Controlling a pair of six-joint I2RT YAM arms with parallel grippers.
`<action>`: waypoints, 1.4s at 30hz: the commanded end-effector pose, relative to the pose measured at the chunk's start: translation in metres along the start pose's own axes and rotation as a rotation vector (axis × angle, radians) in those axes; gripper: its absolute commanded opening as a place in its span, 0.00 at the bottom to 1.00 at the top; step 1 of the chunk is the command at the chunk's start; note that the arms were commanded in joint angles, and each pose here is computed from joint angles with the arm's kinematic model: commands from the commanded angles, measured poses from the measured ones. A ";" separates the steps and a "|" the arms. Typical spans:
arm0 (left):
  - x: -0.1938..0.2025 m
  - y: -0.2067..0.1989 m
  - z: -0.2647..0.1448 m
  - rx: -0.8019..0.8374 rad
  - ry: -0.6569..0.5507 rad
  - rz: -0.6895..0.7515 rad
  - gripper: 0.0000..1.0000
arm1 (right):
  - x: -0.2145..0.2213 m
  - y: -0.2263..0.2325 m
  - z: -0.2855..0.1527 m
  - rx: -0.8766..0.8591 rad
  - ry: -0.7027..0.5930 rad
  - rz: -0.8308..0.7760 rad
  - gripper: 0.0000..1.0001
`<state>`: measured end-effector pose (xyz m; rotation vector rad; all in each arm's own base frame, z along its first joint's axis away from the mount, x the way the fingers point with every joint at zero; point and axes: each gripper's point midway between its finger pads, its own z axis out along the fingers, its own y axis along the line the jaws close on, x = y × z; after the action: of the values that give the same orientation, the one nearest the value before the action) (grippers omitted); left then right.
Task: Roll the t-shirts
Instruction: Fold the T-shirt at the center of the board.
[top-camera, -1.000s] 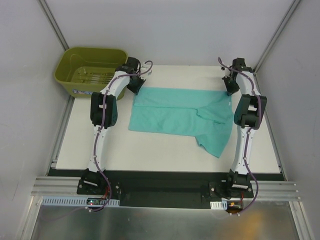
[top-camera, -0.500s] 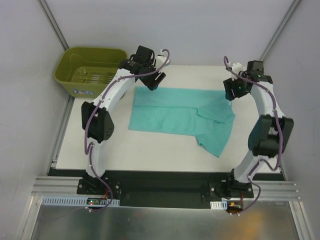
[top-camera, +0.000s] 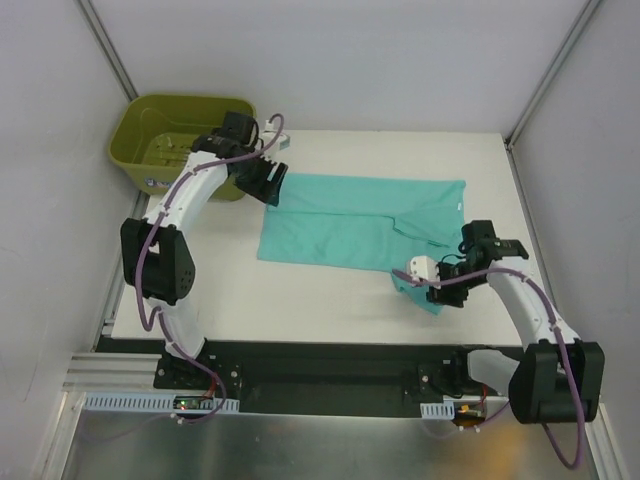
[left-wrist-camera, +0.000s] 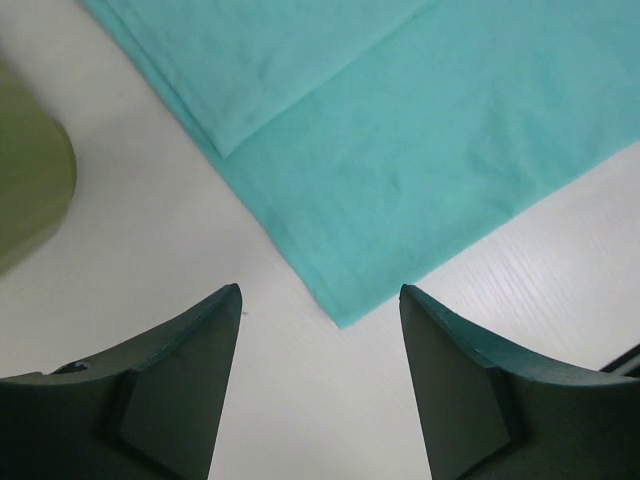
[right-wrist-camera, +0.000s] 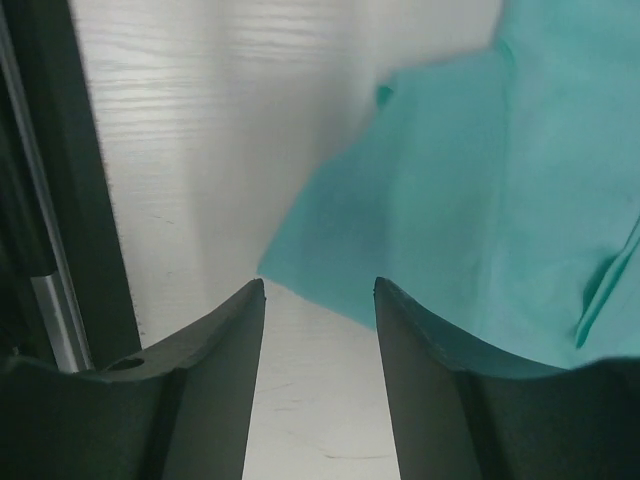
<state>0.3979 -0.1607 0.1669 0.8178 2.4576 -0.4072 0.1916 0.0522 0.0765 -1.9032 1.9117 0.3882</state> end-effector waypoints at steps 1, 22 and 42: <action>0.003 0.007 -0.042 0.073 -0.080 -0.180 0.65 | -0.023 0.029 0.005 -0.094 -0.057 -0.379 0.50; 0.063 -0.001 -0.071 0.010 -0.017 -0.117 0.64 | 0.016 0.037 0.033 -0.262 0.054 -0.491 0.47; 0.109 -0.003 -0.041 0.067 0.137 -0.097 0.64 | 0.045 0.024 0.054 -0.305 0.125 -0.493 0.28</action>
<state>0.3263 -0.0982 0.1639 0.7293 2.5488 -0.4545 0.1670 0.0392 0.0135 -2.3004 1.8305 0.4534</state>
